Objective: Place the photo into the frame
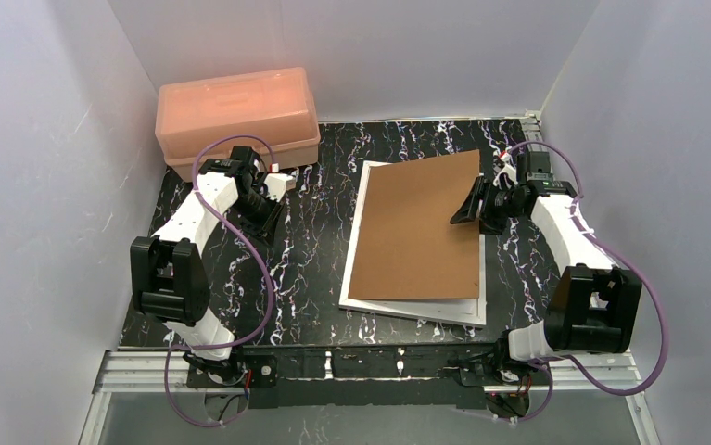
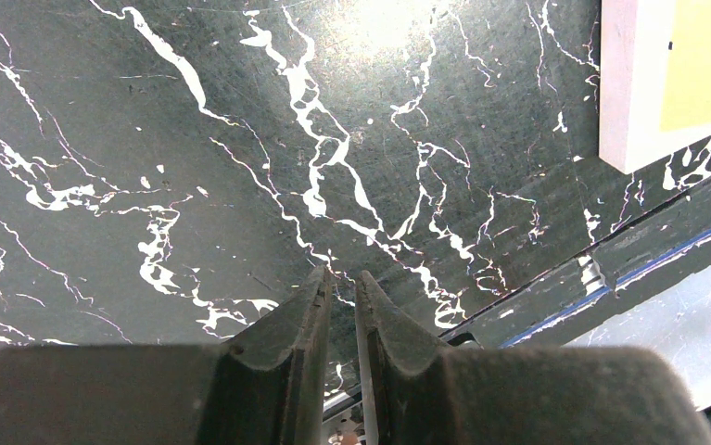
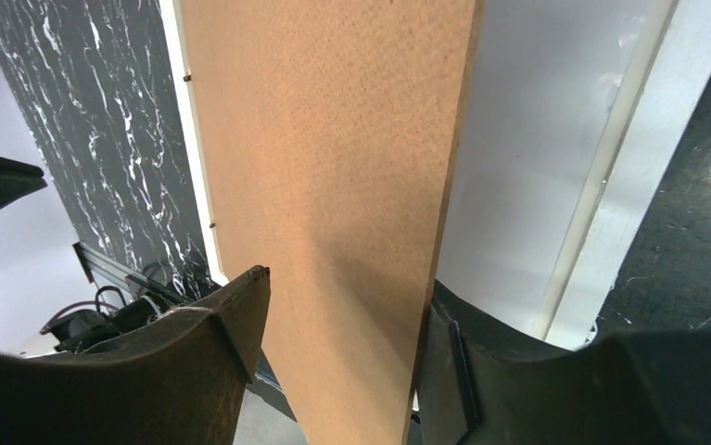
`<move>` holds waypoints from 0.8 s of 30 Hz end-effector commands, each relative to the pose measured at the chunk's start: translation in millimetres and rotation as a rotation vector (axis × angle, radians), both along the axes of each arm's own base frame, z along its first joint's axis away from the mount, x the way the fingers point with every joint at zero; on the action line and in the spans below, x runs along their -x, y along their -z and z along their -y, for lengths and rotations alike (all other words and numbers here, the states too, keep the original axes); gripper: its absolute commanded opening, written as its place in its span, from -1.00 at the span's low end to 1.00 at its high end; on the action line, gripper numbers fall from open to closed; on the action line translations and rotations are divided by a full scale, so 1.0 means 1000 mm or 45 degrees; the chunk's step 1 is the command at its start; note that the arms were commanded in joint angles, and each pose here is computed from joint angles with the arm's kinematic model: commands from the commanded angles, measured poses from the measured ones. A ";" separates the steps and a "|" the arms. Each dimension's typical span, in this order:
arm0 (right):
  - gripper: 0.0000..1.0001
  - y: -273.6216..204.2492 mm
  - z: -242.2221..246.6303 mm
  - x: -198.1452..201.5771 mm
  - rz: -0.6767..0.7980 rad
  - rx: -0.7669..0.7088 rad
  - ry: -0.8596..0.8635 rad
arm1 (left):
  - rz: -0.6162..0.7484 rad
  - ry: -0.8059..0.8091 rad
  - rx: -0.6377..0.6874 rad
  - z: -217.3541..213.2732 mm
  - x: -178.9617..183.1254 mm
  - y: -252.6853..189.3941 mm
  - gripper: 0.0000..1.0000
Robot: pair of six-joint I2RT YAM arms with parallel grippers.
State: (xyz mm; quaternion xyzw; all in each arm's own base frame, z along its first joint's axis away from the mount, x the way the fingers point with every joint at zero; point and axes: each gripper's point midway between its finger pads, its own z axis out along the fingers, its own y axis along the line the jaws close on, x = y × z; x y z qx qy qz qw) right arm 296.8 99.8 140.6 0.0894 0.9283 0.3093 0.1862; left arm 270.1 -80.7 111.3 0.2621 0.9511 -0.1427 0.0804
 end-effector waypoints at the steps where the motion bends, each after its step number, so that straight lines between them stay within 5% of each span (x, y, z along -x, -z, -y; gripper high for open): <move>1: 0.29 -0.013 0.004 -0.015 0.084 0.047 -0.026 | 0.032 0.017 0.021 0.002 0.006 -0.012 -0.70; 24: 0.54 0.003 0.011 -0.028 0.043 0.289 -0.030 | 0.023 0.015 0.024 0.003 0.007 -0.010 -0.71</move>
